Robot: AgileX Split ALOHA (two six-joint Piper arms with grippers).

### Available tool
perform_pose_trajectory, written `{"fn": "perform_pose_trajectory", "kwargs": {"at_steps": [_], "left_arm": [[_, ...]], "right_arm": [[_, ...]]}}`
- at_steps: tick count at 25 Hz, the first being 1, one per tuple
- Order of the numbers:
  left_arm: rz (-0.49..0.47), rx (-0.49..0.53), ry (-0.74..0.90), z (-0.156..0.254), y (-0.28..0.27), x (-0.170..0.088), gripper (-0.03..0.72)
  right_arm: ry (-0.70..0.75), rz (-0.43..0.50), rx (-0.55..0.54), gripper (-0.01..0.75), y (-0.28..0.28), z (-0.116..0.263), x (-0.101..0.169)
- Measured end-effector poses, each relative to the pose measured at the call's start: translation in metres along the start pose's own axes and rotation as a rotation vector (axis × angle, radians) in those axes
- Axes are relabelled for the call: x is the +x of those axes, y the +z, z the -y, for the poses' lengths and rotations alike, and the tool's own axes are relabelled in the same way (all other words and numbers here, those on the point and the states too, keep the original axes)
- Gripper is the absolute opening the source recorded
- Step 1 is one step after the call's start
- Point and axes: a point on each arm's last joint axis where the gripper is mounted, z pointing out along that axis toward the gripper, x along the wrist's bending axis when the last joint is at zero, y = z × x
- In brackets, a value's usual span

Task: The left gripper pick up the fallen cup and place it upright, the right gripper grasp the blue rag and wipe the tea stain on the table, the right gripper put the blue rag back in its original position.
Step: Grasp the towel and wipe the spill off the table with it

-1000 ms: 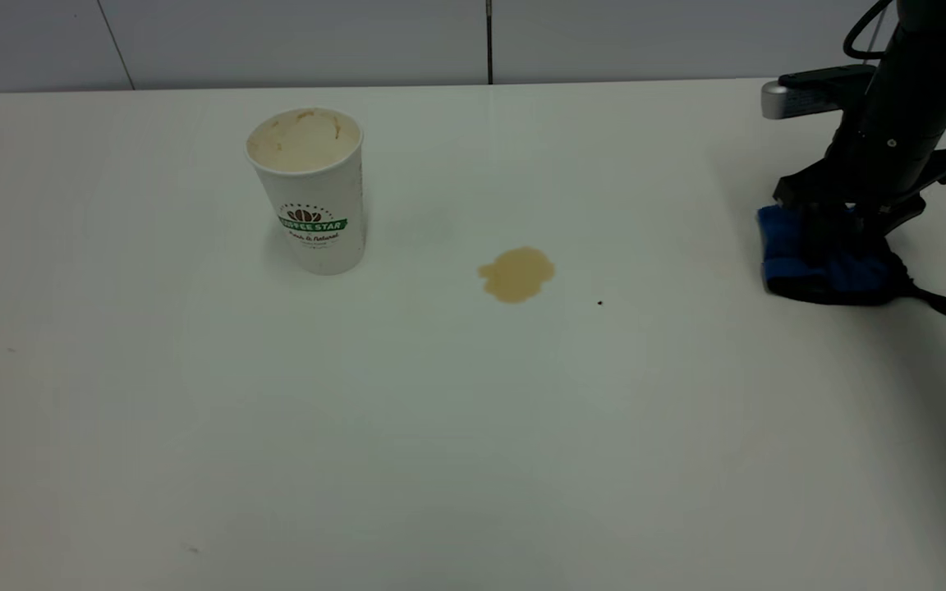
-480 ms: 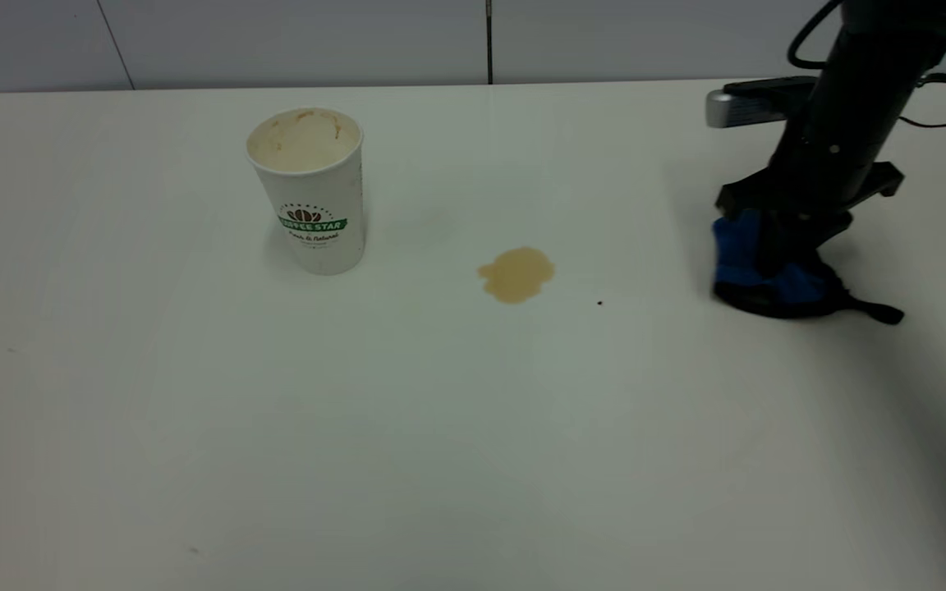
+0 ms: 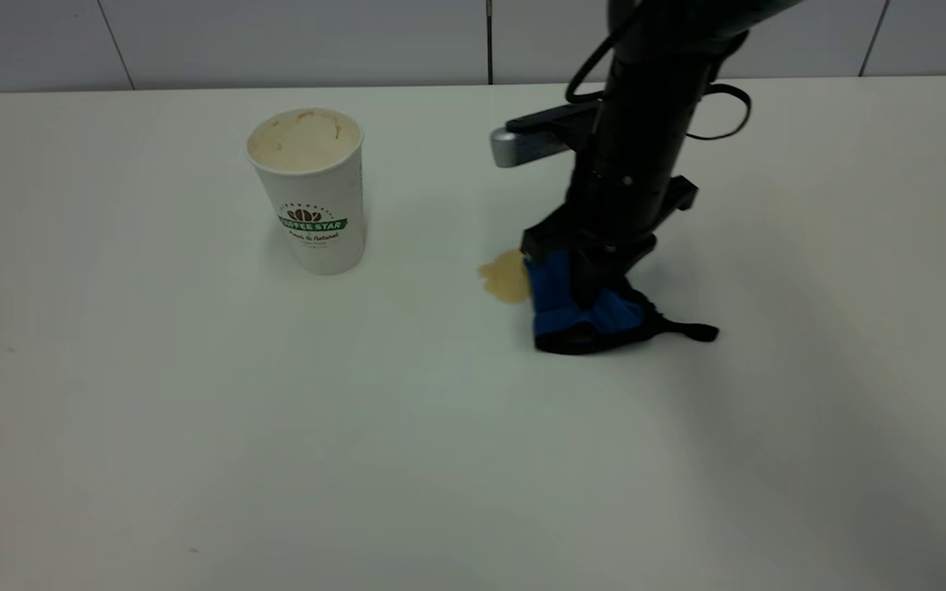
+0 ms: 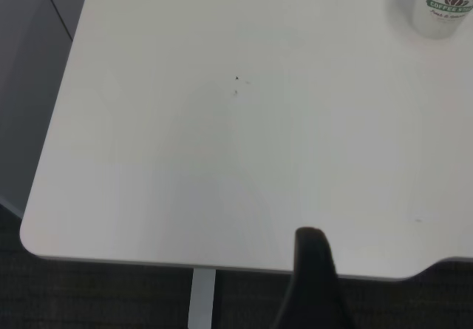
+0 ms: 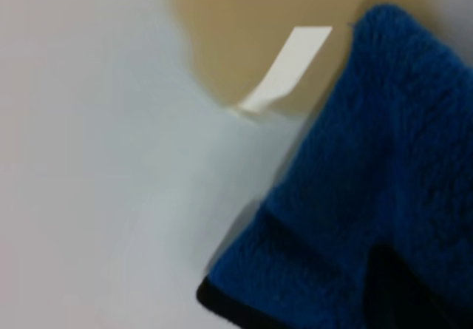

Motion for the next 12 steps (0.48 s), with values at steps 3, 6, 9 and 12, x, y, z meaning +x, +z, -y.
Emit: {"fn": "perform_pose_trajectory", "kwargs": {"at_steps": [3,6,9,12], "left_arm": [[0.000,0.000,0.000,0.000,0.000,0.000,0.583],[0.000,0.000,0.000,0.000,0.000,0.000,0.583],[0.000,0.000,0.000,0.000,0.000,0.000,0.583],[0.000,0.001,0.000,0.000,0.000,0.000,0.583]], "right_arm": [[-0.018,-0.004,-0.043,0.065,0.001,-0.016,0.018],[-0.012,-0.008,-0.042,0.065,0.011,-0.025,0.025],[0.004,-0.014,-0.024,0.065,0.018,-0.031,0.025],[0.000,0.006,-0.058,0.066,0.019,-0.042,0.022]]}}
